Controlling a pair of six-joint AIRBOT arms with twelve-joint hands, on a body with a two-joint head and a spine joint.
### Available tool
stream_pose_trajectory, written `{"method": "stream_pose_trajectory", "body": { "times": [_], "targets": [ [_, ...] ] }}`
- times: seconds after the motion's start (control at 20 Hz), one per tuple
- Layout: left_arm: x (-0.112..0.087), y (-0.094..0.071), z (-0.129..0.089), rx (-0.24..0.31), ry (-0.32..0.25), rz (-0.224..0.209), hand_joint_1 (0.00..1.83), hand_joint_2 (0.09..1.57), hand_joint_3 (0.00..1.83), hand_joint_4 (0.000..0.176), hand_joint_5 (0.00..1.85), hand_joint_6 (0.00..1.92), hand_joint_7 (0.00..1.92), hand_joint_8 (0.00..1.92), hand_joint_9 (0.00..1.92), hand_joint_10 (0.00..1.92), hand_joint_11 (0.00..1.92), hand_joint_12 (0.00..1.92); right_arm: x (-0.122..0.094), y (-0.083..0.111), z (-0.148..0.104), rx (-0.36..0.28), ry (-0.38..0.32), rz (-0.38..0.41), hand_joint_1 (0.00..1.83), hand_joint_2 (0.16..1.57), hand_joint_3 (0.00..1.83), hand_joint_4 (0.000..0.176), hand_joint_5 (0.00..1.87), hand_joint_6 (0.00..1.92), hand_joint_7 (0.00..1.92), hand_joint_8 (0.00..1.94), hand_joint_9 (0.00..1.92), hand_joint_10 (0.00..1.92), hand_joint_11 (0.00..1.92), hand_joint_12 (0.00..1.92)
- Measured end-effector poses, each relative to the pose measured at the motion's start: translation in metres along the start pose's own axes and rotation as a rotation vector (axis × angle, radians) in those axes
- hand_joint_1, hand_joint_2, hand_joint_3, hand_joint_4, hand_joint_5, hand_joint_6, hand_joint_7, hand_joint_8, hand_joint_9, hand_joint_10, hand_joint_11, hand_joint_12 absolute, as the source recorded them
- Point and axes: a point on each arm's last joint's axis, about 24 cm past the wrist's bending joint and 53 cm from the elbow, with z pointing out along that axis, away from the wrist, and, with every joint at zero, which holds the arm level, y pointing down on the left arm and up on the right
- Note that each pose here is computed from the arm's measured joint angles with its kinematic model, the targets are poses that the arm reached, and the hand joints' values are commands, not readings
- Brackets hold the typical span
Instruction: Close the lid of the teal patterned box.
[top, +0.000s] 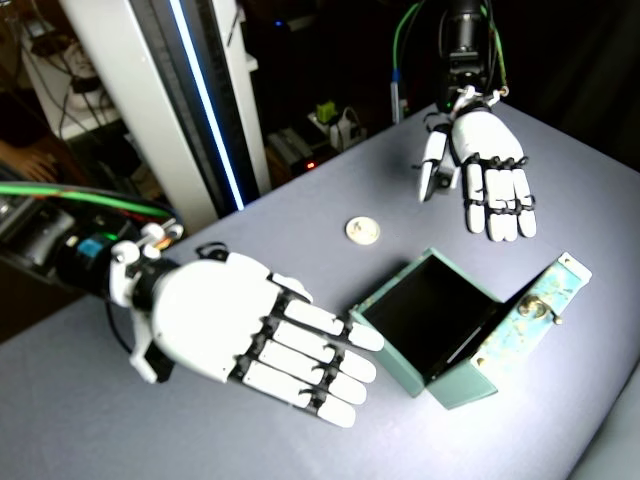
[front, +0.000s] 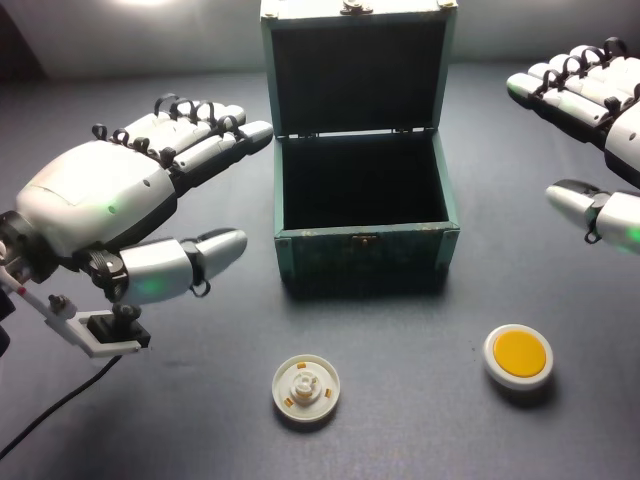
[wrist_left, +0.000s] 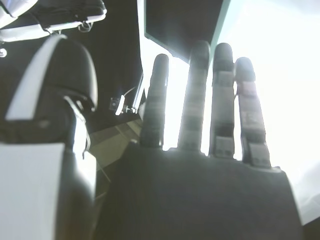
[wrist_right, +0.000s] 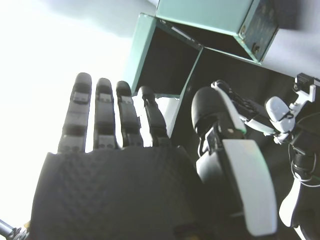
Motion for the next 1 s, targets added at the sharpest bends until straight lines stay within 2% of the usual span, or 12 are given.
{"method": "stream_pose_trajectory", "body": {
  "times": [0.05, 0.1, 0.2, 0.3, 0.45, 0.5, 0.6, 0.65, 0.7, 0.8, 0.85, 1.0],
  "targets": [
    [0.000, 0.000, 0.000, -0.001, -0.001, -0.001, 0.12, 1.38, 0.02, 0.095, 0.04, 0.01, 0.00, 0.00, 0.00, 0.00, 0.00, 0.00, 0.000, 0.000, 0.000, 0.000, -0.001, 0.000, 0.29, 1.43, 0.04, 0.000, 0.00, 0.00, 0.00, 0.00, 0.00, 0.00, 0.00, 0.00],
    [0.000, 0.000, 0.000, -0.001, 0.000, -0.001, 0.12, 1.39, 0.02, 0.085, 0.04, 0.01, 0.00, 0.00, 0.00, 0.00, 0.00, 0.00, -0.001, -0.001, 0.001, 0.002, -0.002, 0.001, 0.29, 1.43, 0.03, 0.000, 0.00, 0.00, 0.00, 0.00, 0.00, 0.00, 0.00, 0.00],
    [0.001, 0.001, 0.000, -0.001, 0.002, 0.001, 0.13, 1.39, 0.01, 0.086, 0.03, 0.00, 0.00, 0.00, 0.00, 0.00, 0.02, 0.01, -0.008, 0.001, 0.006, -0.002, -0.021, 0.005, 0.17, 1.44, 0.03, 0.000, 0.00, 0.00, 0.00, 0.00, 0.00, 0.00, 0.00, 0.00],
    [0.003, 0.002, 0.001, -0.005, 0.008, -0.004, 0.15, 1.39, 0.01, 0.079, 0.03, 0.01, 0.00, 0.00, 0.00, 0.00, 0.00, 0.00, -0.022, 0.003, 0.012, -0.009, -0.059, 0.010, 0.21, 1.46, 0.02, 0.000, 0.00, 0.00, 0.00, 0.00, 0.00, 0.00, 0.00, 0.00],
    [0.009, 0.007, 0.003, -0.014, 0.023, -0.007, 0.16, 1.39, 0.01, 0.096, 0.03, 0.00, 0.00, 0.00, 0.00, 0.00, 0.00, 0.00, -0.039, 0.004, 0.024, -0.012, -0.112, 0.033, 0.24, 1.45, 0.01, 0.000, 0.00, 0.00, 0.00, 0.00, 0.00, 0.00, 0.00, 0.00],
    [0.011, 0.006, 0.005, -0.012, 0.029, -0.004, 0.19, 1.40, 0.01, 0.087, 0.02, 0.00, 0.00, 0.00, 0.00, 0.00, 0.00, 0.00, -0.044, 0.006, 0.030, -0.017, -0.123, 0.037, 0.29, 1.44, 0.00, 0.000, 0.00, 0.00, 0.00, 0.00, 0.00, 0.00, 0.02, 0.01],
    [0.015, 0.006, 0.008, -0.008, 0.035, -0.012, 0.23, 1.41, 0.01, 0.054, 0.04, 0.01, 0.00, 0.00, 0.00, 0.00, 0.01, 0.01, -0.052, 0.009, 0.041, -0.022, -0.141, 0.048, 0.24, 1.43, 0.00, 0.000, 0.00, 0.00, 0.00, 0.00, 0.00, 0.00, 0.00, 0.46],
    [0.016, 0.005, 0.009, -0.004, 0.039, -0.014, 0.23, 1.41, 0.01, 0.049, 0.04, 0.01, 0.00, 0.00, 0.00, 0.00, 0.02, 0.01, -0.058, 0.012, 0.047, -0.029, -0.152, 0.052, 0.19, 1.42, 0.00, 0.000, 0.00, 0.00, 0.00, 0.00, 0.00, 0.00, 0.00, 0.94],
    [0.017, 0.007, 0.011, -0.008, 0.040, -0.021, 0.23, 1.40, 0.00, 0.042, 0.04, 0.00, 0.00, 0.00, 0.00, 0.00, 0.01, 0.01, -0.065, 0.013, 0.054, -0.028, -0.166, 0.059, 0.28, 1.39, 0.00, 0.000, 0.00, 0.00, 0.00, 0.00, 0.00, 0.00, 0.00, 1.21],
    [0.018, 0.008, 0.014, -0.010, 0.046, -0.019, 0.23, 1.40, 0.00, 0.046, 0.04, 0.01, 0.00, 0.00, 0.00, 0.00, 0.01, 0.01, -0.069, 0.013, 0.063, -0.026, -0.171, 0.068, 0.29, 1.38, 0.00, 0.000, 0.00, 0.00, 0.00, 0.00, 0.00, 0.00, 0.00, 1.11],
    [0.020, 0.008, 0.016, -0.009, 0.044, -0.027, 0.26, 1.41, 0.00, 0.044, 0.05, 0.01, 0.00, 0.00, 0.00, 0.00, 0.01, 0.02, -0.071, 0.014, 0.069, -0.026, -0.173, 0.071, 0.22, 1.37, 0.00, 0.000, 0.00, 0.00, 0.00, 0.00, 0.01, 0.01, 0.00, 1.42],
    [0.029, 0.005, 0.021, 0.004, 0.061, -0.043, 0.26, 1.41, 0.00, 0.029, 0.04, 0.00, 0.00, 0.00, 0.00, 0.00, 0.00, 0.00, -0.073, 0.015, 0.085, -0.020, -0.165, 0.083, 0.25, 1.35, 0.00, 0.000, 0.00, 0.00, 0.00, 0.00, 0.04, 0.03, 0.00, 1.59]
  ]
}}
